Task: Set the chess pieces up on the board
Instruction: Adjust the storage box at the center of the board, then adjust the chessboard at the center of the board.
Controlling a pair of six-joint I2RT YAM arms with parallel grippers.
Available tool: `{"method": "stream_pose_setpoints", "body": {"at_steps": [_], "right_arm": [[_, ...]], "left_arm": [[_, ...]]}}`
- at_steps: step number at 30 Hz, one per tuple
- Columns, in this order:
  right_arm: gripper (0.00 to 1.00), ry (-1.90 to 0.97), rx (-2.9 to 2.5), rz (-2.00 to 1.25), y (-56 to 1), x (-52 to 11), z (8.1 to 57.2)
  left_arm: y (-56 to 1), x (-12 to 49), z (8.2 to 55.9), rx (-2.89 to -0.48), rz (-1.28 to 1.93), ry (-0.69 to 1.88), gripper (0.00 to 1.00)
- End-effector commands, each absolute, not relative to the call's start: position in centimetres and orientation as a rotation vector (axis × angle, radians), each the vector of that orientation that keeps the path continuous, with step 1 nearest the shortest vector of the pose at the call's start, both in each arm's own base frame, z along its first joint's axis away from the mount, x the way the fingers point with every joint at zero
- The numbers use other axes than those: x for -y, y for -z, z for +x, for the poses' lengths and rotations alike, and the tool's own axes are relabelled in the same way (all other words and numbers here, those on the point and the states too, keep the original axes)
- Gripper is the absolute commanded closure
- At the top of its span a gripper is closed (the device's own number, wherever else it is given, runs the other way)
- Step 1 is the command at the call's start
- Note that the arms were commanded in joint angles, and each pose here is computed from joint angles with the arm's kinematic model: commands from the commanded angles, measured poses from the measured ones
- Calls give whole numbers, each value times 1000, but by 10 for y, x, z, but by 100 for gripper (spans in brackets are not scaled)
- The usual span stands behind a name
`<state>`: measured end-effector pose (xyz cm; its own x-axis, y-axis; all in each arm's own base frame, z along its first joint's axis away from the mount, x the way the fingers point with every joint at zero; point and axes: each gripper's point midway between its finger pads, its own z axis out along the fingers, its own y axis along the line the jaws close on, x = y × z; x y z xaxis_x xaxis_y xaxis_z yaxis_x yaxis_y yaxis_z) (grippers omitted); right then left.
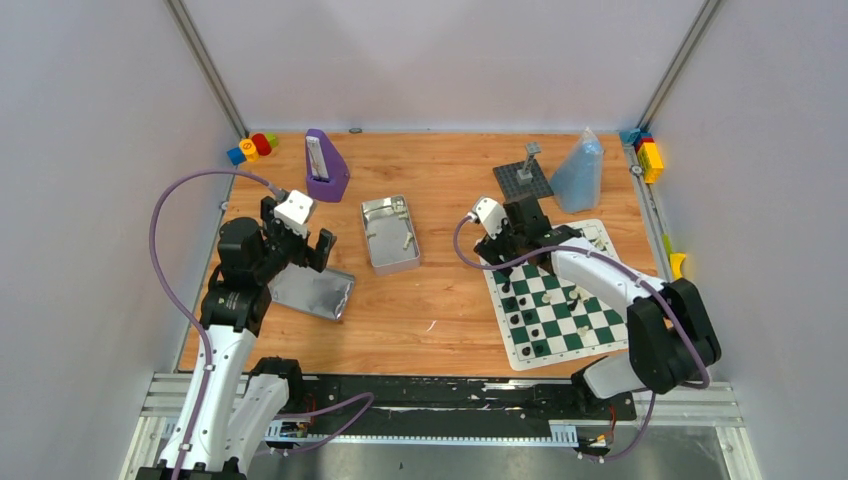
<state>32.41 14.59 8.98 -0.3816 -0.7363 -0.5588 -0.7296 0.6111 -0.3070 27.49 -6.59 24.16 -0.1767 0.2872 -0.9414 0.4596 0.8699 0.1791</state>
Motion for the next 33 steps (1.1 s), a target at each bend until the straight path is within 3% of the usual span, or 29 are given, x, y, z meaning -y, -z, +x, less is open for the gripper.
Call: {"method": "stream_pose_setpoints", "body": {"at_steps": [1,33], "right_arm": [[19,107,-2140,-1153,-83,-140,338],[19,162,-2171,-1283,-29,-151,320]], "left_arm": [[-252,67,278,-1723,590,159,0],[-249,67,278,-1724,602,157,0]]}}
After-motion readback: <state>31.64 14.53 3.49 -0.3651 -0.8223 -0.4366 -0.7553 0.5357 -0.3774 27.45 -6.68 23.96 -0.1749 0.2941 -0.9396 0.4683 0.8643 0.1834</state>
